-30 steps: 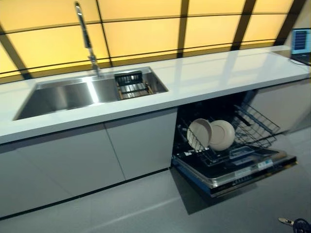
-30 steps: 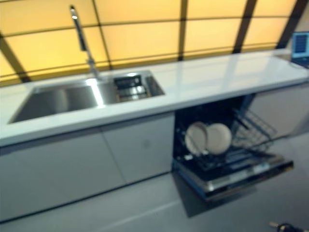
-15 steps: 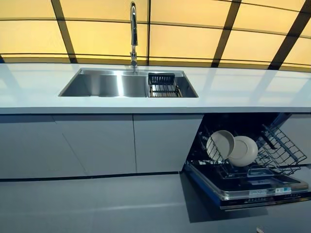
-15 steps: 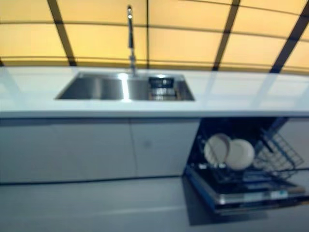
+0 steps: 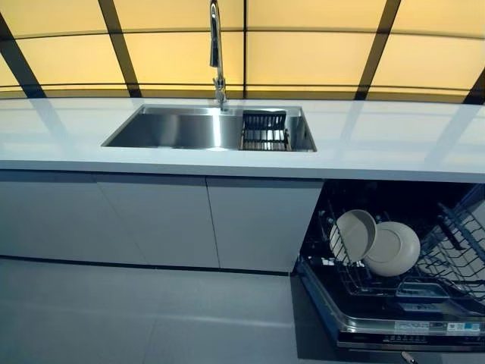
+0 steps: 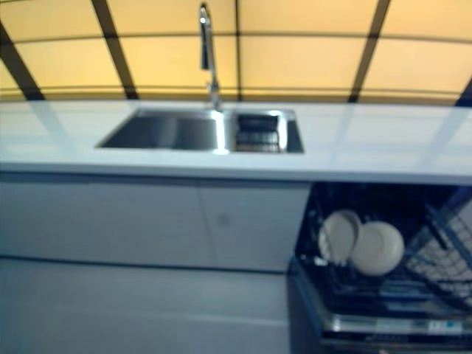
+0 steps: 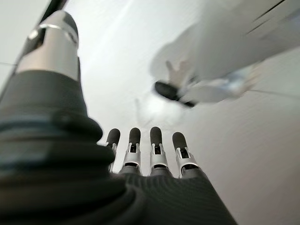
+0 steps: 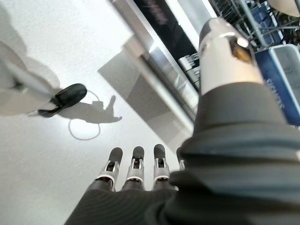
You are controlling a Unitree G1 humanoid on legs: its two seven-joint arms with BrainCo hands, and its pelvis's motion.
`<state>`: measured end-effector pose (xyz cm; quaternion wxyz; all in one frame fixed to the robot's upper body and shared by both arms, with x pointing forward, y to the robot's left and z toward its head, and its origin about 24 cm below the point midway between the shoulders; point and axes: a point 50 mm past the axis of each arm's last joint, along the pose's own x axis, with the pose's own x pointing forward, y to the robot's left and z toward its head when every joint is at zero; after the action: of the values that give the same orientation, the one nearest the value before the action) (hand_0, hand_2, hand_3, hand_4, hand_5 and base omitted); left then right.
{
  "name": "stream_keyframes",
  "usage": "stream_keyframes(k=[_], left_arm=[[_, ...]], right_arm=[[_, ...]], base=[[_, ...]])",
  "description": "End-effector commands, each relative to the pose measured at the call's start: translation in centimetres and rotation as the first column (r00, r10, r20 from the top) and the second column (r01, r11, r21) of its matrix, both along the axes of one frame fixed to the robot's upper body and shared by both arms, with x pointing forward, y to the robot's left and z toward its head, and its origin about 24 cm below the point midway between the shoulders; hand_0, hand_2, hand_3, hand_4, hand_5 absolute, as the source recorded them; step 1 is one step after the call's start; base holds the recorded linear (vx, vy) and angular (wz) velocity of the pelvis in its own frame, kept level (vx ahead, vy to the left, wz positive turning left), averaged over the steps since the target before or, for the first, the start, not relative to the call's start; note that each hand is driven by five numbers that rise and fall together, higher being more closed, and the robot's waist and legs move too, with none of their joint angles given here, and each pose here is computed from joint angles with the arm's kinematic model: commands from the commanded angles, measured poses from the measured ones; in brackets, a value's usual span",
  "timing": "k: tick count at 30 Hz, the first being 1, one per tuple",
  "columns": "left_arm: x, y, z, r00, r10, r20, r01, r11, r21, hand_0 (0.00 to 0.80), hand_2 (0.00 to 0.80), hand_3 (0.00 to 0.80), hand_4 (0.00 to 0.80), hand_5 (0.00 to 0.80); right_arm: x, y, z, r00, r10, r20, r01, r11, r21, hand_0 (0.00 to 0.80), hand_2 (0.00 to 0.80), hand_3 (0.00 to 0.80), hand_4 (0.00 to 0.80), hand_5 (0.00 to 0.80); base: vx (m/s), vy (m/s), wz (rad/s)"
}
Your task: Take plates into dishwasher
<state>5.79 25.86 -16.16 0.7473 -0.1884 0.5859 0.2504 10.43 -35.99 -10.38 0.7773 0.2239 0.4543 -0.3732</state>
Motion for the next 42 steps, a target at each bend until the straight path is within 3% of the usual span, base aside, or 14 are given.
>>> stream_keyframes(k=[1, 11, 20, 23, 24, 25, 26, 29, 30, 31, 32, 35, 37, 42], left_arm=[[3.2, 2.8, 1.5, 0.996, 0.005, 0.084, -0.013, 0.996, 0.094, 0.000, 0.000, 0.000, 0.000, 0.000], [1.6, 4.4, 1.8, 0.998, 0.021, 0.067, -0.029, 0.992, 0.119, 0.000, 0.000, 0.000, 0.000, 0.000], [2.6, 2.9, 1.4, 0.995, 0.001, 0.101, -0.007, 0.998, 0.067, 0.000, 0.000, 0.000, 0.000, 0.000], [3.0, 1.9, 1.1, 0.992, -0.010, 0.127, 0.005, 0.999, 0.040, 0.000, 0.000, 0.000, 0.000, 0.000], [2.9, 1.4, 1.0, 0.990, -0.005, 0.142, 0.002, 1.000, 0.023, 0.000, 0.000, 0.000, 0.000, 0.000], [2.9, 1.3, 0.9, 0.989, -0.004, 0.145, 0.001, 1.000, 0.020, 0.000, 0.000, 0.000, 0.000, 0.000], [2.5, 0.5, 0.6, 0.989, 0.000, 0.151, 0.002, 1.000, -0.009, 0.000, 0.000, 0.000, 0.000, 0.000], [1.7, -0.5, 0.2, 0.989, 0.009, 0.147, -0.003, 0.999, -0.042, 0.000, 0.000, 0.000, 0.000, 0.000], [1.1, -1.1, -0.1, 0.991, 0.011, 0.134, -0.002, 0.998, -0.066, 0.000, 0.000, 0.000, 0.000, 0.000], [1.0, -1.2, -0.1, 0.991, 0.010, 0.132, -0.001, 0.998, -0.068, 0.000, 0.000, 0.000, 0.000, 0.000], [0.3, -1.7, -0.3, 0.993, 0.008, 0.118, 0.002, 0.996, -0.086, 0.000, 0.000, 0.000, 0.000, 0.000], [-0.4, -2.3, -0.6, 0.996, 0.002, 0.095, 0.009, 0.994, -0.107, 0.000, 0.000, 0.000, 0.000, 0.000], [-1.2, -2.8, -0.7, 0.997, -0.021, 0.068, 0.029, 0.992, -0.121, 0.000, 0.000, 0.000, 0.000, 0.000], [-2.3, -2.5, -0.7, 0.997, -0.071, 0.016, 0.072, 0.990, -0.118, 0.000, 0.000, 0.000, 0.000, 0.000]], right_arm=[[0.7, -0.3, 0.3, 0.999, -0.047, 0.022, 0.047, 0.999, 0.012, 0.000, 0.000, 0.000, 0.000, 0.000], [-0.4, -0.5, 0.1, 0.997, -0.067, -0.024, 0.067, 0.998, 0.007, 0.000, 0.000, 0.000, 0.000, 0.000], [1.3, -0.9, 0.9, 0.973, -0.202, 0.110, 0.196, 0.979, 0.061, 0.000, 0.000, 0.000, 0.000, 0.000], [3.4, -1.0, 1.8, 0.875, -0.356, 0.327, 0.305, 0.932, 0.197, 0.000, 0.000, 0.000, 0.000, 0.000], [4.7, -0.8, 2.4, 0.756, -0.471, 0.454, 0.352, 0.878, 0.324, 0.000, 0.000, 0.000, 0.000, 0.000], [5.0, -0.8, 2.5, 0.719, -0.500, 0.482, 0.360, 0.862, 0.357, 0.000, 0.000, 0.000, 0.000, 0.000], [6.5, -1.0, 3.6, 0.506, -0.625, 0.594, 0.380, 0.780, 0.497, 0.000, 0.000, 0.000, 0.000, 0.000], [7.7, -1.6, 5.1, 0.251, -0.692, 0.677, 0.342, 0.717, 0.607, 0.000, 0.000, 0.000, 0.000, 0.000], [8.9, -2.1, 6.6, 0.057, -0.706, 0.706, 0.291, 0.688, 0.665, 0.000, 0.000, 0.000, 0.000, 0.000], [9.1, -2.1, 6.9, 0.026, -0.706, 0.708, 0.282, 0.685, 0.672, 0.000, 0.000, 0.000, 0.000, 0.000], [10.6, -2.6, 8.7, -0.078, -0.687, 0.722, 0.241, 0.690, 0.682, 0.000, 0.000, 0.000, 0.000, 0.000], [13.0, -2.7, 11.5, -0.159, -0.626, 0.764, 0.187, 0.741, 0.646, 0.000, 0.000, 0.000, 0.000, 0.000], [15.5, -2.3, 14.8, -0.189, -0.525, 0.830, 0.123, 0.826, 0.550, 0.000, 0.000, 0.000, 0.000, 0.000], [18.0, -1.9, 19.2, -0.169, -0.364, 0.916, 0.011, 0.929, 0.371, 0.000, 0.000, 0.000, 0.000, 0.000]], base=[[0.011, -0.038, 0.07], [-0.003, -0.007, 0.03], [-0.047, 0.052, -0.05], [-0.039, 0.122, -0.02], [-0.017, 0.108, -0.04], [0.006, 0.194, -0.07], [0.027, 0.196, -0.10], [0.047, 0.187, -0.08], [0.067, 0.187, -0.07], [0.094, 0.226, -0.13], [0.092, 0.177, -0.10], [0.120, 0.144, -0.08], [0.200, 0.111, -0.15], [0.178, 0.024, -0.05]])
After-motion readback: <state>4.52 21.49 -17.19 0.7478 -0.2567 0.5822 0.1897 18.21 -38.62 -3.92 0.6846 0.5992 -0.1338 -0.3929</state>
